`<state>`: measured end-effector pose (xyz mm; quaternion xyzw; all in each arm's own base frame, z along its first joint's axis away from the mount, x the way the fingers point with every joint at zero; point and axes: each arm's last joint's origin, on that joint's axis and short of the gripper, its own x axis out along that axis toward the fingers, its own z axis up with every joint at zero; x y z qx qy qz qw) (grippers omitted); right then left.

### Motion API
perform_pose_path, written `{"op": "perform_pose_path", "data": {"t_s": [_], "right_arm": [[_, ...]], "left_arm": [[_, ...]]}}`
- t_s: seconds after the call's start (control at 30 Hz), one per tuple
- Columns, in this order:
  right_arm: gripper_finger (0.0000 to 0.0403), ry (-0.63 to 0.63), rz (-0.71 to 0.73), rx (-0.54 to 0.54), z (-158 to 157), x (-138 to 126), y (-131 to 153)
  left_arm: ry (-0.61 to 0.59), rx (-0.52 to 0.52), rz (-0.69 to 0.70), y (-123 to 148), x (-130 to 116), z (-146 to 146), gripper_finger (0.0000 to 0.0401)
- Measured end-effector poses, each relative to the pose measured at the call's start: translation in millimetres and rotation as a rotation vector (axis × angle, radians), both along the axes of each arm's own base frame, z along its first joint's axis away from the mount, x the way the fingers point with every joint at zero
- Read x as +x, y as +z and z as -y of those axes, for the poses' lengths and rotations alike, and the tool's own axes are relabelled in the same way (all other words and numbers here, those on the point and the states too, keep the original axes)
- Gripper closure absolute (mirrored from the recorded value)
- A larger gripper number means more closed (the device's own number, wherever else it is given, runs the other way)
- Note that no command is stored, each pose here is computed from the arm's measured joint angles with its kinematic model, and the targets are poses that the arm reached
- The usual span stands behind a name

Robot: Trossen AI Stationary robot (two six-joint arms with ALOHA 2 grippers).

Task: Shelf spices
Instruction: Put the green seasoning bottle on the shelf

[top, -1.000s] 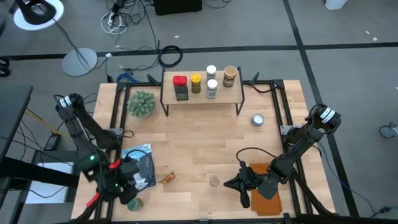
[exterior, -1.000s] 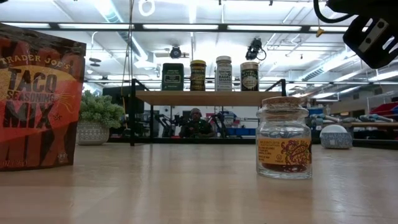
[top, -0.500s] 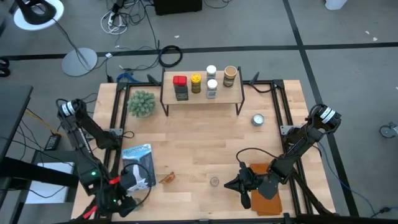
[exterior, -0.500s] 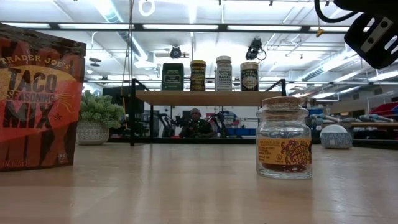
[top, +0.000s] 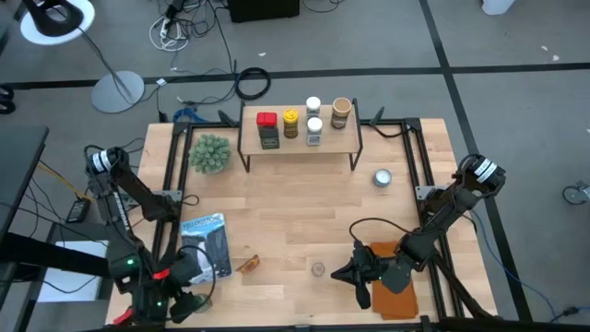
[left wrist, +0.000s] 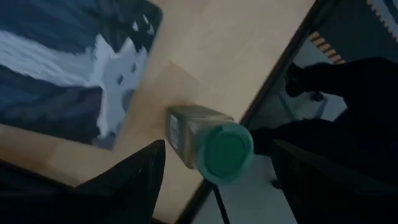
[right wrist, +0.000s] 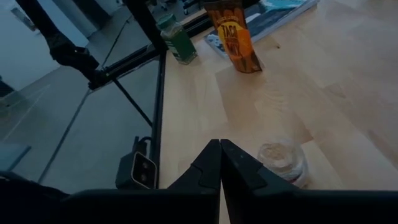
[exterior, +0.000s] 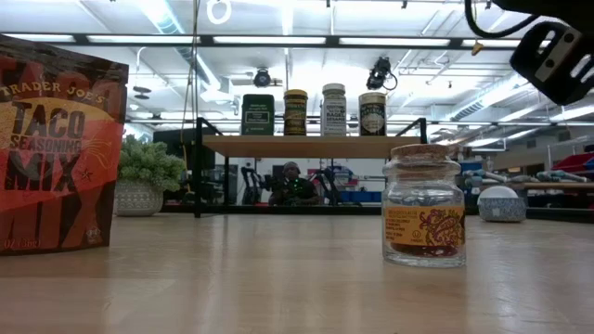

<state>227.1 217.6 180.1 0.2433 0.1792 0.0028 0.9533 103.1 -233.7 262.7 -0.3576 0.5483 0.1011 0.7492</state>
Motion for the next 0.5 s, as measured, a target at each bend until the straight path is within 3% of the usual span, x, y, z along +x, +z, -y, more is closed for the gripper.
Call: {"op": "perform_pose_path", "data": {"t_s": [0.4, 0.5], "right_arm": [[0.0395, -0.035, 0.015, 0.055, 8.1, 9.4, 2.5], [0.0395, -0.018, 0.012, 0.067, 6.5, 8.6, 2.7]], "left_arm": [[-0.035, 0.236, -0.012, -6.1, -11.9, -16.6, 0.0106], [-0.037, 0.234, -0.021, -6.3, -12.2, -16.6, 0.0106]]}}
